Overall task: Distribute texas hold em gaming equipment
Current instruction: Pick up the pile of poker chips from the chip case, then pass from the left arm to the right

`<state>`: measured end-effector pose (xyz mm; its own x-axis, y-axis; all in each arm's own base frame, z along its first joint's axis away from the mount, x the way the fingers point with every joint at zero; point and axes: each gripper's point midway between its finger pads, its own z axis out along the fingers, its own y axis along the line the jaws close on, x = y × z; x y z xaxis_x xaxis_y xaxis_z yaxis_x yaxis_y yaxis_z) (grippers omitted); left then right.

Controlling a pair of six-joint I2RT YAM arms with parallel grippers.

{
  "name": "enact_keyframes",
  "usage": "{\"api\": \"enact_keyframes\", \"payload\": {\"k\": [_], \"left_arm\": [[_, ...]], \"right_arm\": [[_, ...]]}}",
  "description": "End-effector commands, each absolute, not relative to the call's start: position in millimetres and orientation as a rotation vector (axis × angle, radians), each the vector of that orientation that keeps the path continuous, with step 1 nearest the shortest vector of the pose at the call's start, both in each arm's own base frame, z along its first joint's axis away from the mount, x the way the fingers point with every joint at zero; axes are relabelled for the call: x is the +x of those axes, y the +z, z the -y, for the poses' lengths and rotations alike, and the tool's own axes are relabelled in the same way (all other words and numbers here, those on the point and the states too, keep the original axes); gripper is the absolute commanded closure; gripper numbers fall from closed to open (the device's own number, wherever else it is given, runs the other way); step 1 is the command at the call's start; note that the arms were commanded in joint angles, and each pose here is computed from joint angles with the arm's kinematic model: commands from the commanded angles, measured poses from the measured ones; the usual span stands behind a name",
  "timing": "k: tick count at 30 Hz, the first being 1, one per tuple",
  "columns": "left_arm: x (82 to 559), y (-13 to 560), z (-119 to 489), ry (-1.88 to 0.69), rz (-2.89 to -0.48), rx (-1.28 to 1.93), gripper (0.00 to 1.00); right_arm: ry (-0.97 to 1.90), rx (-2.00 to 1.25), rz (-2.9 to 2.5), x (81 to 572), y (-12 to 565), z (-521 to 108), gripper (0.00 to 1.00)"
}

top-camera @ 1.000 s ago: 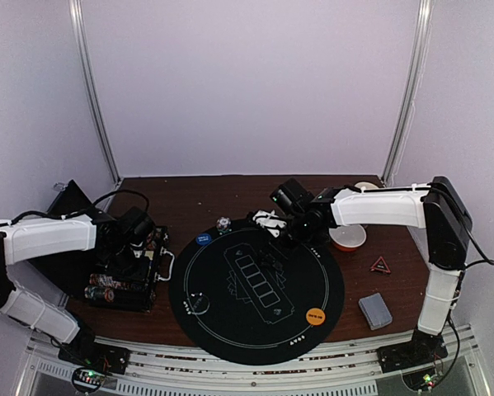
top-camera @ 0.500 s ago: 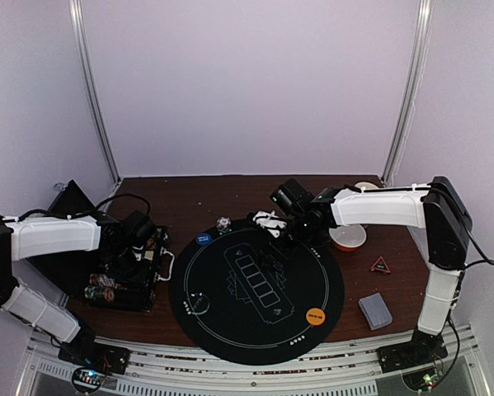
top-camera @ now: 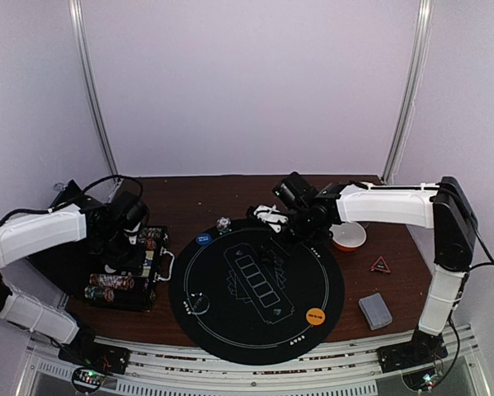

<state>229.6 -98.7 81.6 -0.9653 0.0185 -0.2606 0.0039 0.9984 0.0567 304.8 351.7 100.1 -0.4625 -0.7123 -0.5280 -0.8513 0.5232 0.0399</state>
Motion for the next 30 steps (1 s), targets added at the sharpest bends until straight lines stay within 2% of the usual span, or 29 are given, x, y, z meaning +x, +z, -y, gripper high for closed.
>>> {"api": "enact_keyframes", "payload": {"k": [1,5,7,10,13,17,23,27,30], "left_arm": [[260,163,115,-0.077,-2.672,0.004,1.00],[278,212,147,-0.281,-2.535,0.061,1.00],[286,229,180,-0.505,-2.469,0.095,1.00],[291,239,230,-0.857,-2.390,0.157,1.00],[291,241,268,-1.079,-2.354,0.221,1.00],[291,241,297,-1.179,-2.339,0.339,1.00],[280,238,314,-1.324,-2.322,0.415,1.00],[275,235,316,-1.333,-2.327,0.435,1.00],[275,231,315,-1.308,-2.338,0.438,1.00]], "right_arm": [[0.420,-1.247,-2.153,313,166,-359,0.00],[0.373,-1.195,-2.061,320,203,-355,0.00],[0.359,-1.174,-1.995,320,223,-357,0.00],[0.342,-1.237,-1.829,299,250,-376,0.00],[0.282,-1.364,-1.627,275,260,-392,0.00],[0.260,-1.469,-1.441,260,259,-414,0.00],[0.249,-1.593,-1.376,267,236,-447,0.00],[0.263,-1.669,-1.323,267,224,-461,0.00],[0.252,-1.658,-1.345,278,220,-470,0.05]]}}
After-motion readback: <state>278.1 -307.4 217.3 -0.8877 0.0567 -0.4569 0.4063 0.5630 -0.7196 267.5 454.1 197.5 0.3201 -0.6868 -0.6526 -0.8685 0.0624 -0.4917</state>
